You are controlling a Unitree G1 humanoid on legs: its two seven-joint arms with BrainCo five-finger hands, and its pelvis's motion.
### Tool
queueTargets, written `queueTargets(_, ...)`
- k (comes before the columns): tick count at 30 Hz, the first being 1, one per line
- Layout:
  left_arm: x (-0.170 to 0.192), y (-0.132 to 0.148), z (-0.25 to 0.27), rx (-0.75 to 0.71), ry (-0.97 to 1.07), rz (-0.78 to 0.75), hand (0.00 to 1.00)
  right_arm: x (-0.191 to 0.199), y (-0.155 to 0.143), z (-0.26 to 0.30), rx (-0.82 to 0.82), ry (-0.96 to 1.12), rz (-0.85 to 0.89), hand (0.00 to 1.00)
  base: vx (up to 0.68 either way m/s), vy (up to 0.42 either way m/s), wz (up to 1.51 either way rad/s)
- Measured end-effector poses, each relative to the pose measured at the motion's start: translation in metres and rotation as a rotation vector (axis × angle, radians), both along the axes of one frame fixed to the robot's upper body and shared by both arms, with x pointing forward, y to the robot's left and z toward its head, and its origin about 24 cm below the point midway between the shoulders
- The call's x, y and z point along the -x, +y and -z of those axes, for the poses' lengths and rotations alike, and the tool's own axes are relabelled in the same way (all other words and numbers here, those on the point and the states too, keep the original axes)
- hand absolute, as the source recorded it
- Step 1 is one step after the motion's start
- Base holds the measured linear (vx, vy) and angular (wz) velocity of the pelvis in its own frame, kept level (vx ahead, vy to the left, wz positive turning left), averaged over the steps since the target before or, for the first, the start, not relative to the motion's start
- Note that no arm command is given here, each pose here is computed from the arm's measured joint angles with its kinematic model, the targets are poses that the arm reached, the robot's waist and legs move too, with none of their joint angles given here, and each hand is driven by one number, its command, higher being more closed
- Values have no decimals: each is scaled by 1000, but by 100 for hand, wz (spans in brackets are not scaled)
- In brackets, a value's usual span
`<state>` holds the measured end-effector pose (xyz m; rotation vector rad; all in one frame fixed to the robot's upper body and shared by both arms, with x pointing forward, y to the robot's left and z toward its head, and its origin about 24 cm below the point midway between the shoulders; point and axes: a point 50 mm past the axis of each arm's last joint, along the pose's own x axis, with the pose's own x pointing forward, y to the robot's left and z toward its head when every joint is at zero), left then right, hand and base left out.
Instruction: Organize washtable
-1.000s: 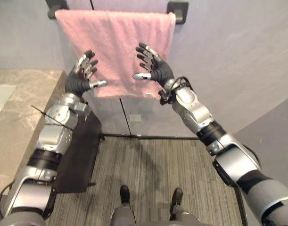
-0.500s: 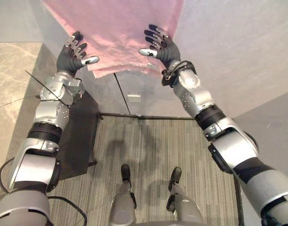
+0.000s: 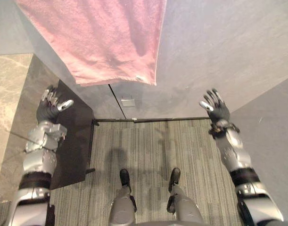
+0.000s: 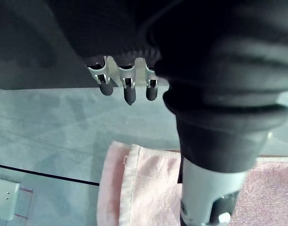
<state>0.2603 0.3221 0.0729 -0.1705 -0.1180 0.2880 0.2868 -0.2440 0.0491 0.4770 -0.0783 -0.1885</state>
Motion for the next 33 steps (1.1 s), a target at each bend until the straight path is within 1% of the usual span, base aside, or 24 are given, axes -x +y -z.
queueTargets(2, 21, -19, 33, 79, 61, -12, 0, 29, -14, 24, -67, 56, 109, 0, 0, 0, 0)
queueTargets(3, 25, -24, 41, 97, 79, -16, 0, 36, -18, 29, -82, 64, 138, 0, 12, 4, 4)
queueTargets(5, 42, -45, 68, 186, 136, -28, 0, 58, -27, 44, -130, 88, 237, 0, 10, 1, 5)
queueTargets(6, 45, -50, 74, 206, 149, -31, 0, 62, -28, 48, -139, 96, 257, 0, -1, -1, 8)
queueTargets(8, 55, -69, 90, 263, 193, -19, 0, 78, -30, 61, -176, 138, 315, 0, -5, -4, 6)
queueTargets(10, 60, -82, 99, 298, 220, -6, 0, 86, -26, 69, -200, 169, 334, 0, 0, -1, 3)
queueTargets(12, 71, -103, 114, 359, 275, 20, 0, 99, -15, 84, -249, 219, 349, 0, -12, 1, 14)
queueTargets(13, 72, -106, 117, 370, 287, 24, 0, 102, -14, 86, -252, 232, 351, 0, -19, 2, 12)
queueTargets(15, 85, -126, 139, 434, 385, 39, 0, 118, -6, 107, -240, 345, 350, 0, 3, 2, 7)
queueTargets(17, 93, -136, 149, 459, 438, 51, 0, 125, 1, 117, -237, 402, 334, 0, 0, 0, 0)
queueTargets(19, 110, -151, 166, 508, 530, 64, 0, 135, 11, 127, -247, 451, 327, 0, 4, 18, -5)
queueTargets(22, 126, -162, 179, 573, 612, 64, 0, 129, 29, 130, -272, 469, 279, 0, -16, 20, -28)
queueTargets(25, 125, -167, 179, 579, 623, 92, 0, 120, 37, 127, -276, 457, 248, 0, -78, -8, -15)
queueTargets(27, 122, -163, 177, 562, 617, 82, 0, 115, 43, 126, -286, 457, 234, 0, -72, -84, 52)
queueTargets(29, 119, -144, 172, 499, 599, 75, 0, 118, 53, 130, -290, 480, 190, 0, 14, -209, 96)
queueTargets(31, 115, -148, 169, 518, 577, 70, 0, 115, 51, 129, -250, 481, 157, 0, -14, -182, 59)
queueTargets(33, 110, -138, 161, 495, 524, 55, 0, 117, 60, 131, -228, 498, 95, 0, -16, -178, 72)
